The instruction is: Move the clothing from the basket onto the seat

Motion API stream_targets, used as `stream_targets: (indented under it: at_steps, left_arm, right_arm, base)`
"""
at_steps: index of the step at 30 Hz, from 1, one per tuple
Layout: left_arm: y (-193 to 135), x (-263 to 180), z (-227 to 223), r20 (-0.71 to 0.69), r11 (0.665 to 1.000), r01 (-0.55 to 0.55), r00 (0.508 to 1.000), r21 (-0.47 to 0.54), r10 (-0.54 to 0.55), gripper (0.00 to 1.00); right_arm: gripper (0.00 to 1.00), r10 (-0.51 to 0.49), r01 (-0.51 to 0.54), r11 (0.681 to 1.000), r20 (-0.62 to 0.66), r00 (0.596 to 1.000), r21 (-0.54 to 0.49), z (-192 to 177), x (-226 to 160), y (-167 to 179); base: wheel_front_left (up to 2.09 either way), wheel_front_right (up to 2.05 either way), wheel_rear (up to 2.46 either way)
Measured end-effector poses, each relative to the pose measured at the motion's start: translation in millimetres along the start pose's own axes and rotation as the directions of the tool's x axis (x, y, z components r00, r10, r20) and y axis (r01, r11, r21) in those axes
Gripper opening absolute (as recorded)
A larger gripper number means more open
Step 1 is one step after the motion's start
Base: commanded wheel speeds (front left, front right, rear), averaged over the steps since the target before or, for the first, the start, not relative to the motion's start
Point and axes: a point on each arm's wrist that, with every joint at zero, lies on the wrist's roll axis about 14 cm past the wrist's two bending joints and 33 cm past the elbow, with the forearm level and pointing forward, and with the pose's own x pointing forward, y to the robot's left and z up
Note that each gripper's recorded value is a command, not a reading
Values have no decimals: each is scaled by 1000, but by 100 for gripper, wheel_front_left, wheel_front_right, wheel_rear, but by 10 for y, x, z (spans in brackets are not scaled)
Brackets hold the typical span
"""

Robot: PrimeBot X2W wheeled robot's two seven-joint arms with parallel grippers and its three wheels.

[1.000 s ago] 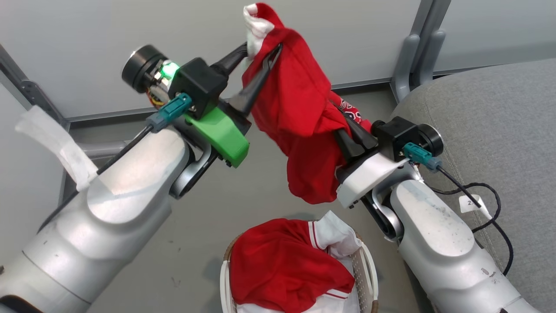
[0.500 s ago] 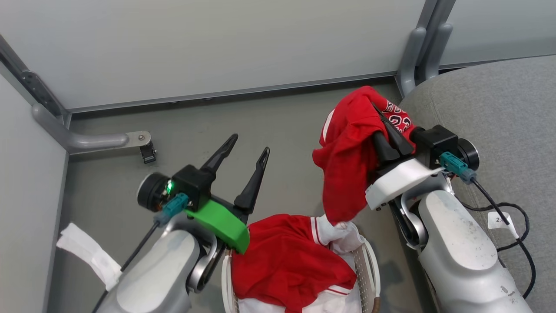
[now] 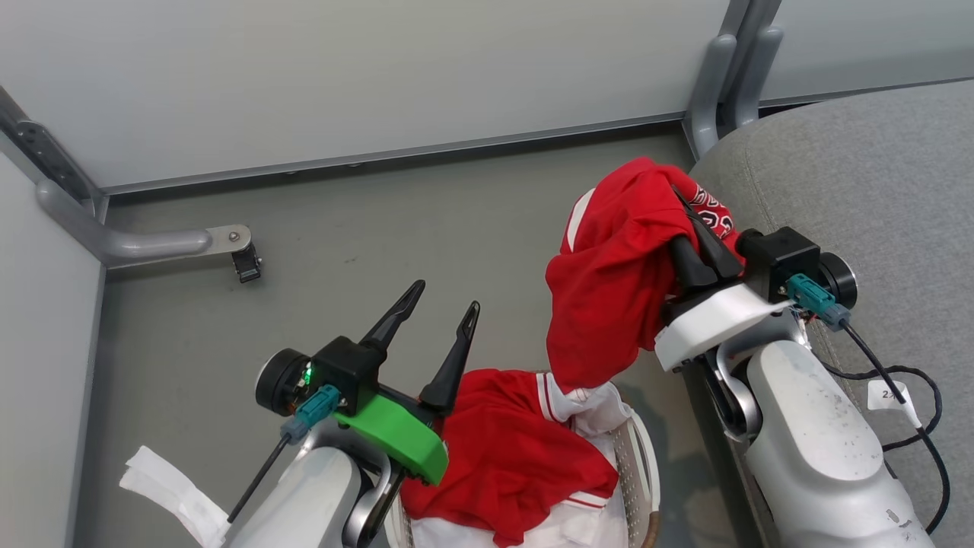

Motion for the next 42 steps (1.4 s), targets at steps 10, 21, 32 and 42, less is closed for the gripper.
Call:
stream_targets:
  at_steps: [10, 21, 32, 42]
  left_arm:
    - [-185, 169, -100, -11, 997, 80, 997, 11, -80, 100]
    - [-757, 556, -365, -53, 953, 303, 952, -7, -303, 100]
    - [-1453, 742, -694, -100, 850, 521, 844, -74, -526, 100]
    - [-1564, 848, -860, -99, 810, 575, 805, -116, -585, 100]
  right_arm:
    - [0, -98, 98, 994, 16, 995, -41, 73, -139, -375]
    - [0, -386, 384, 915, 15, 923, -123, 168, -863, -1322]
    - [0, -618, 604, 770, -3, 786, -206, 256, -1792, -1913]
    - [0, -634, 615, 736, 34, 773, -283, 401, -1651, -2148]
  base:
    - [0, 0, 0]
    - [0, 0, 0]
    - [0, 0, 0]
    - [0, 0, 0]
